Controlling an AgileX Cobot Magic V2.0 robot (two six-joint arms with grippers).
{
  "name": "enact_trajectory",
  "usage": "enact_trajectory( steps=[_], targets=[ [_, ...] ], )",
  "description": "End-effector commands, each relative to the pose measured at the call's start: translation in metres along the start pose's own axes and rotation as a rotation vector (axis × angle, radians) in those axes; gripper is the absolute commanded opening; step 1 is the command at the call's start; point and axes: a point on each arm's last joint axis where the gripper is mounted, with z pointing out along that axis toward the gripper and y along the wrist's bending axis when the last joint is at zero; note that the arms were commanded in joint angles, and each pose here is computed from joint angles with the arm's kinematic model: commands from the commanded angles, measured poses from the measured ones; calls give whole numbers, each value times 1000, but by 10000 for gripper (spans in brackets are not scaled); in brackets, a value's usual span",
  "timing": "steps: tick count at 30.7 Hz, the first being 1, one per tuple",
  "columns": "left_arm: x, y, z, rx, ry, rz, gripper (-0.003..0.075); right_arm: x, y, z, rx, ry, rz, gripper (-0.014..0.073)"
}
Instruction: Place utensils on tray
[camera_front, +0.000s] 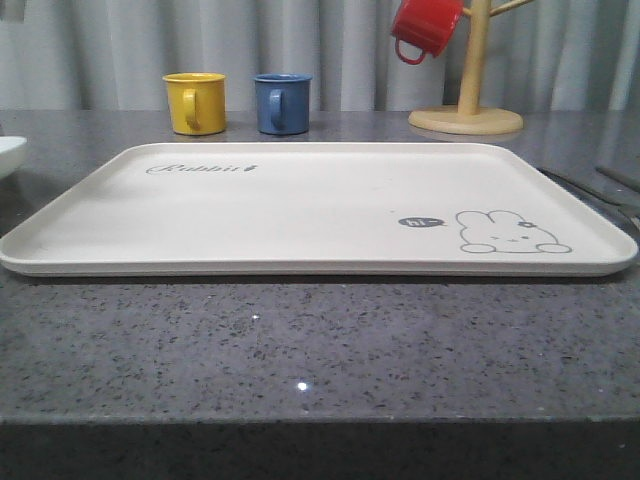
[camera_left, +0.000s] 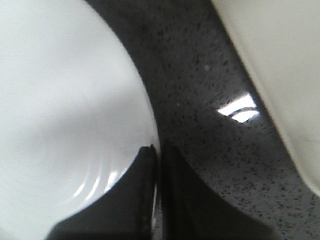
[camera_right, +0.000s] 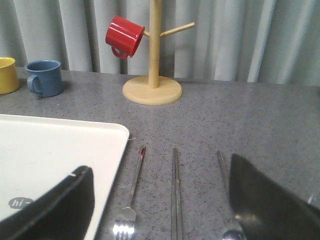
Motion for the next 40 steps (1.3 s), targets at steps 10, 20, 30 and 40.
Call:
enact_trajectory(
  steps=[10,20,30,40],
  targets=[
    [-60,-111,-94,9,-439,380,-18,-18,0,-1,8,-93,-6,582],
    [-73,-167,-48,96,-297,519,-18,-17,0,-1,8,-89,-6,582],
    [-77,-175,-28,138,-243,509,11,-17,0,-1,8,-89,-6,582],
    [-78,-174,-31,149,-250,466,351,-17,0,-1,8,-89,-6,582]
  ],
)
